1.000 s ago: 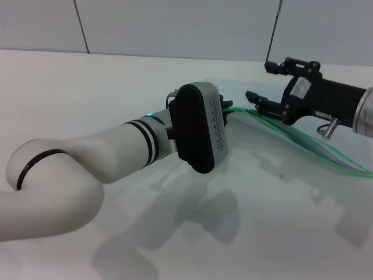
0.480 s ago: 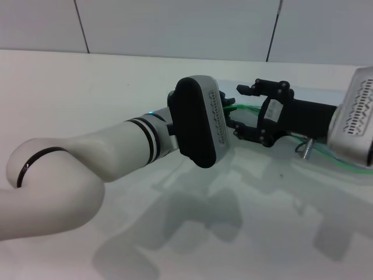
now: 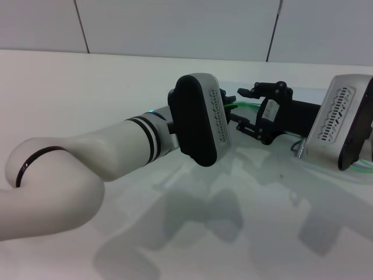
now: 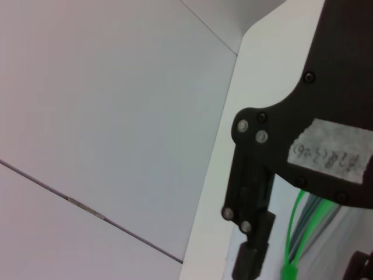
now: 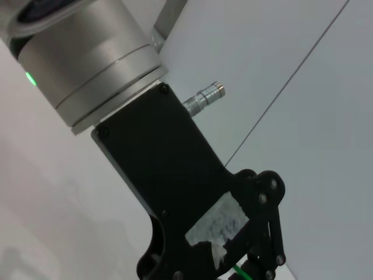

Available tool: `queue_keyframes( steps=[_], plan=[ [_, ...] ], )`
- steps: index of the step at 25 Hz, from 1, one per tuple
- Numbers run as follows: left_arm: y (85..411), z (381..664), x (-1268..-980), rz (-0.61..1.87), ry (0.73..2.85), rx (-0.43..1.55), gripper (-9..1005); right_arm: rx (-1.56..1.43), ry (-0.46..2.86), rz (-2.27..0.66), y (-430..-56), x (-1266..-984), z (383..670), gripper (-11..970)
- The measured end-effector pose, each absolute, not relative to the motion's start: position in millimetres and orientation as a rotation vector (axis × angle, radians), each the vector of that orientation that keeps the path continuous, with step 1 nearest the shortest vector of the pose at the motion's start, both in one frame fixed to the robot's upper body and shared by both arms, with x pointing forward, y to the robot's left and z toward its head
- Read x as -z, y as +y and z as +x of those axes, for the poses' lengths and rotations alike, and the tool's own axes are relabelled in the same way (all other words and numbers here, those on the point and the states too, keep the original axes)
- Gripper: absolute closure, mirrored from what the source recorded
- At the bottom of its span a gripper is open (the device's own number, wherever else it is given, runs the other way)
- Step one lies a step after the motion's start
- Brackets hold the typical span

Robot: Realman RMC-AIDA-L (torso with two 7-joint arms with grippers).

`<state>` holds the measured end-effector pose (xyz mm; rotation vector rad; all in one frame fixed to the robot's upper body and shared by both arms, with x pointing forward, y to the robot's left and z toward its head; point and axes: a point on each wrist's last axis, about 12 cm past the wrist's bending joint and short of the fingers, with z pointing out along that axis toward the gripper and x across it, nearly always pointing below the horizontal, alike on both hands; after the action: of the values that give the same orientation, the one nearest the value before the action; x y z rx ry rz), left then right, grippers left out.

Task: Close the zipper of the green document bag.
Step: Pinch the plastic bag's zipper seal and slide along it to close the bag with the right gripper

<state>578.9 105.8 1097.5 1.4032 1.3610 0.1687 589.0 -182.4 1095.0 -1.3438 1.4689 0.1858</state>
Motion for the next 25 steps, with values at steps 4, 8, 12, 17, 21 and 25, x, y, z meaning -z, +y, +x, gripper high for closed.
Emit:
queue_keyframes(
  steps=[4, 8, 12, 17, 21, 25],
  plan=[
    [105.2, 578.8, -1098.1, 1.402, 1.359, -0.167, 949, -0.181, 1.469, -1.344, -183.4, -1095.3, 589.5, 438],
    [105.0, 578.8, -1098.4, 1.401, 1.358, -0.167, 949, -0.180, 1.469, -1.346, -183.4, -1095.2, 589.3, 521],
    [104.7, 578.9, -1098.6, 1.401, 1.357, -0.167, 949, -0.172, 1.467, -1.344, -184.9, -1094.9, 589.1, 540],
    [104.9, 578.9, -1098.7, 1.402, 1.356, -0.168, 950, -0.165, 1.467, -1.341, -185.7, -1095.3, 589.7, 563],
    [105.0, 579.0, -1098.7, 1.403, 1.355, -0.169, 950, -0.151, 1.472, -1.337, -185.6, -1094.8, 590.6, 659],
    [105.2, 579.1, -1098.7, 1.404, 1.354, -0.171, 950, -0.150, 1.472, -1.338, -185.0, -1094.8, 590.7, 686]
  ],
)
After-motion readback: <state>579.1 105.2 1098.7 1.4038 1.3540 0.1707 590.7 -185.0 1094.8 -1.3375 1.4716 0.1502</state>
